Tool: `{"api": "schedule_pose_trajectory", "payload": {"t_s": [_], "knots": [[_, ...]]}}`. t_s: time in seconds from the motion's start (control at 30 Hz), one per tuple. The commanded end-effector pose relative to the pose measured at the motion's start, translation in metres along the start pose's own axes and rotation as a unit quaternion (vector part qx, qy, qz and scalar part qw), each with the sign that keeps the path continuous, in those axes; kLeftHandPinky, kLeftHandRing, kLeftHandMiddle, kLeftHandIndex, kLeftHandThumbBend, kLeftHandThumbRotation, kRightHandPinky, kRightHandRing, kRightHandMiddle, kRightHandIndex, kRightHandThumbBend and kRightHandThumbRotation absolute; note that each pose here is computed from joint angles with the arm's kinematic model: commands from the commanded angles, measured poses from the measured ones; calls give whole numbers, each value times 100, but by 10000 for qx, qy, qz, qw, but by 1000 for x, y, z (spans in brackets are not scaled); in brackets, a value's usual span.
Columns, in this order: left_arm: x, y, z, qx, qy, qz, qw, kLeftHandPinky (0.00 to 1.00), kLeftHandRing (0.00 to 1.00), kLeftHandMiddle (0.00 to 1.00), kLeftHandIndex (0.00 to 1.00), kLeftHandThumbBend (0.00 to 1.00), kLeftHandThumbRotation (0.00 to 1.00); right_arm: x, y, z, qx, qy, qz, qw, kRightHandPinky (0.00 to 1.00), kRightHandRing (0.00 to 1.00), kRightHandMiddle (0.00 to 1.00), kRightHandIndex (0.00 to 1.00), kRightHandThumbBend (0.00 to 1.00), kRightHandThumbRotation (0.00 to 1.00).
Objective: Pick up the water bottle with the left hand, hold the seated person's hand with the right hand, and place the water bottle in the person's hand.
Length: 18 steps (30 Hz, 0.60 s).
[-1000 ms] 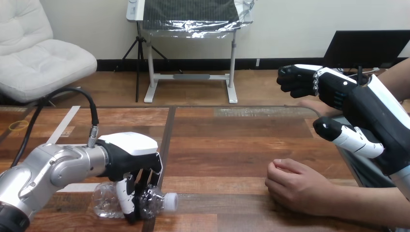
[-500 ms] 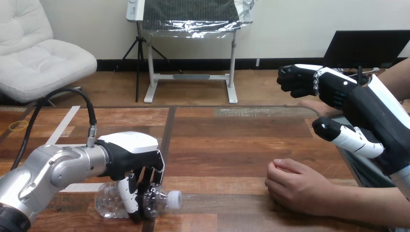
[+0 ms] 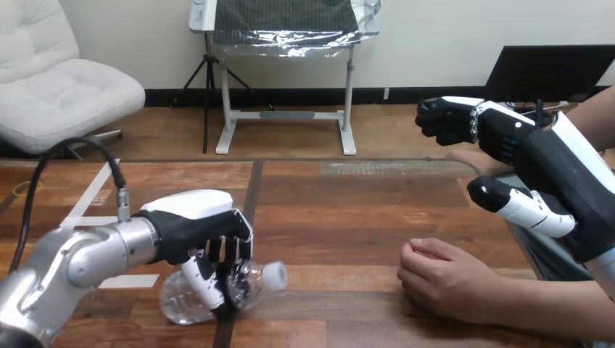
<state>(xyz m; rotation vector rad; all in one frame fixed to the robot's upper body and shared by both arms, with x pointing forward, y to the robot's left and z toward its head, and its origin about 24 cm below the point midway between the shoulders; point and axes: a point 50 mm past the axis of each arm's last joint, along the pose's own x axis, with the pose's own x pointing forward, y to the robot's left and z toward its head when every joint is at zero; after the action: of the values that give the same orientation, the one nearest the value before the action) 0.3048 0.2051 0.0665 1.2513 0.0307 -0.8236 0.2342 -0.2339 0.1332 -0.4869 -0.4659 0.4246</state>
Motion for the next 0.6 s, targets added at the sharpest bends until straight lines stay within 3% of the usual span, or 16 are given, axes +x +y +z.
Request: {"api": "schedule_pose_trajectory", "payload": {"t_s": [0.0,0.13,0.27,0.43,0.5,0.57], "knots": [[-6,28,13,-404,-434,1125,9919,34,38,44,44,74,0,8,-7,10,-204,-370,-178,9989,77,79,80,81,86,83],[-9,30,15,-765,-594,1532,9834,34,38,44,44,76,0,9,-7,9,-306,-343,-158,9988,76,78,80,81,84,83],[-13,31,18,-1236,-825,2075,9669,34,38,43,44,77,0,10,-6,6,-408,-279,-134,9987,75,78,80,81,83,82],[-17,30,21,-1543,-934,2502,9513,32,37,41,43,77,0,11,-5,2,-491,-191,-123,9985,73,77,79,80,87,82],[-19,29,22,-1703,-1009,2728,9415,32,36,41,43,77,0,11,-5,1,-520,-155,-106,9985,72,77,78,80,88,82],[-20,28,23,-1768,-1034,2819,9373,32,36,40,42,77,0,12,-5,0,-533,-140,-101,9984,72,77,78,80,89,81]]}}
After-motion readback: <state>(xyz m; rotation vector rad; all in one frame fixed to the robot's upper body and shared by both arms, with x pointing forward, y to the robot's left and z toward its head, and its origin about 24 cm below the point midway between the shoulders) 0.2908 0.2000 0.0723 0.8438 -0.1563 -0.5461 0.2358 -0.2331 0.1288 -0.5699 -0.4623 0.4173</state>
